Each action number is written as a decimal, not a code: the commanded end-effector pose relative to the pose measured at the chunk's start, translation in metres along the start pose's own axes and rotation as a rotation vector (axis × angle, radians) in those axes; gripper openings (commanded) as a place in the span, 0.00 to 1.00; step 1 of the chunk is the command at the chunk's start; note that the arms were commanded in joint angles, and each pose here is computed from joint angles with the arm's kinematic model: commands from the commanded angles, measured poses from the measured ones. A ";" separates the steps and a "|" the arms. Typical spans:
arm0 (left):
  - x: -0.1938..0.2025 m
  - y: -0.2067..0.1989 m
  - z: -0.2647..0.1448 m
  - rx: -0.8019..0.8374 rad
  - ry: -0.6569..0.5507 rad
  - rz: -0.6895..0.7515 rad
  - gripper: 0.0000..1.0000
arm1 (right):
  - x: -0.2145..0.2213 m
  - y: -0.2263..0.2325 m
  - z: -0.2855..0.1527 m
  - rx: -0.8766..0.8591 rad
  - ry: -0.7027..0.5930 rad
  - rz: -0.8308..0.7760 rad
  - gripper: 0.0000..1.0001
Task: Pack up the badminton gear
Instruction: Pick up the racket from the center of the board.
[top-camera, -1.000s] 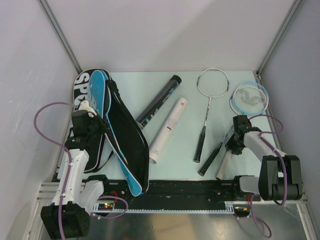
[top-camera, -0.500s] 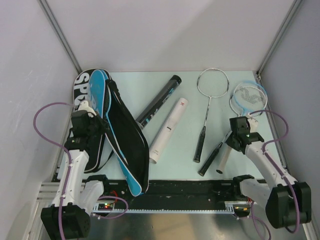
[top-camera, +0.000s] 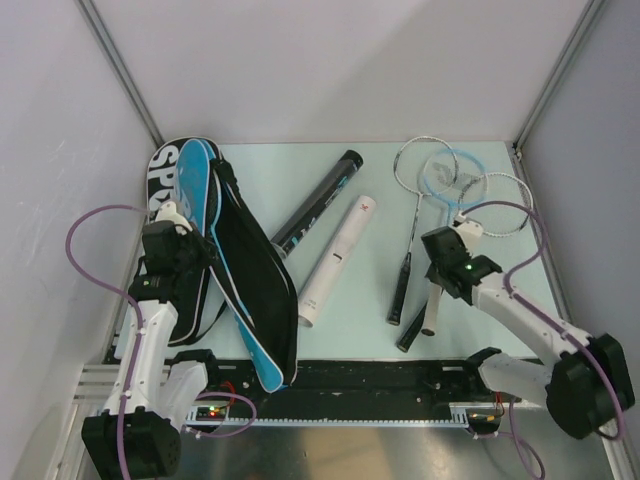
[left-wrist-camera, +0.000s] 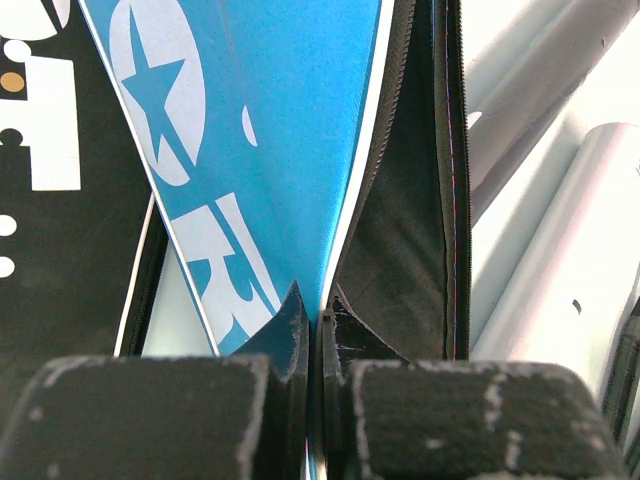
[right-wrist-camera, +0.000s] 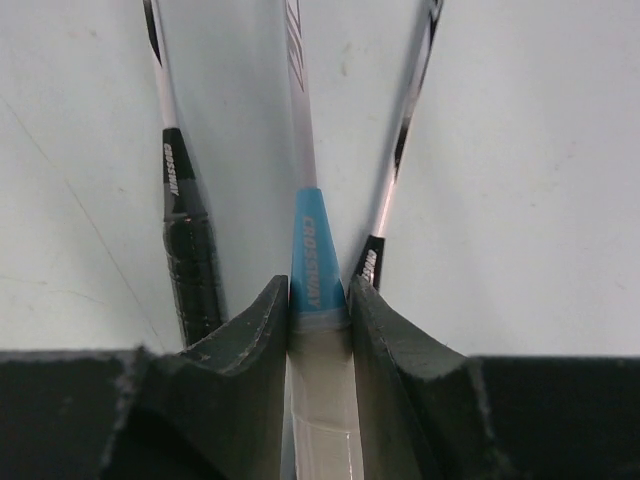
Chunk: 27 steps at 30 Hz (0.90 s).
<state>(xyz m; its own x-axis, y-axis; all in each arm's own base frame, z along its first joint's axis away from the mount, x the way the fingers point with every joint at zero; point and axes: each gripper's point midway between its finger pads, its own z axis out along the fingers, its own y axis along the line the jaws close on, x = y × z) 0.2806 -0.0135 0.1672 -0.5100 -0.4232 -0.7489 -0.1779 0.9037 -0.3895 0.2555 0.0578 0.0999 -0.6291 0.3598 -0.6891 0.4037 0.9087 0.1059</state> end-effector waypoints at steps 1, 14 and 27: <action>-0.027 -0.010 -0.006 0.040 -0.111 0.018 0.00 | -0.004 0.022 0.016 0.011 -0.013 0.030 0.00; -0.027 -0.011 -0.006 0.046 -0.107 0.016 0.00 | 0.043 0.045 0.056 -0.068 0.230 0.001 0.25; -0.028 -0.011 -0.006 0.045 -0.109 0.017 0.00 | 0.069 0.041 0.064 -0.049 0.347 -0.021 0.54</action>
<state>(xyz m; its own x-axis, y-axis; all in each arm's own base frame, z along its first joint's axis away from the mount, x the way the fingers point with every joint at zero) 0.2805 -0.0138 0.1672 -0.5101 -0.4233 -0.7488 -0.1770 0.9035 -0.3902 0.2748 0.0995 0.0180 -0.8056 0.3893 -0.4466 0.3711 0.9192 0.1318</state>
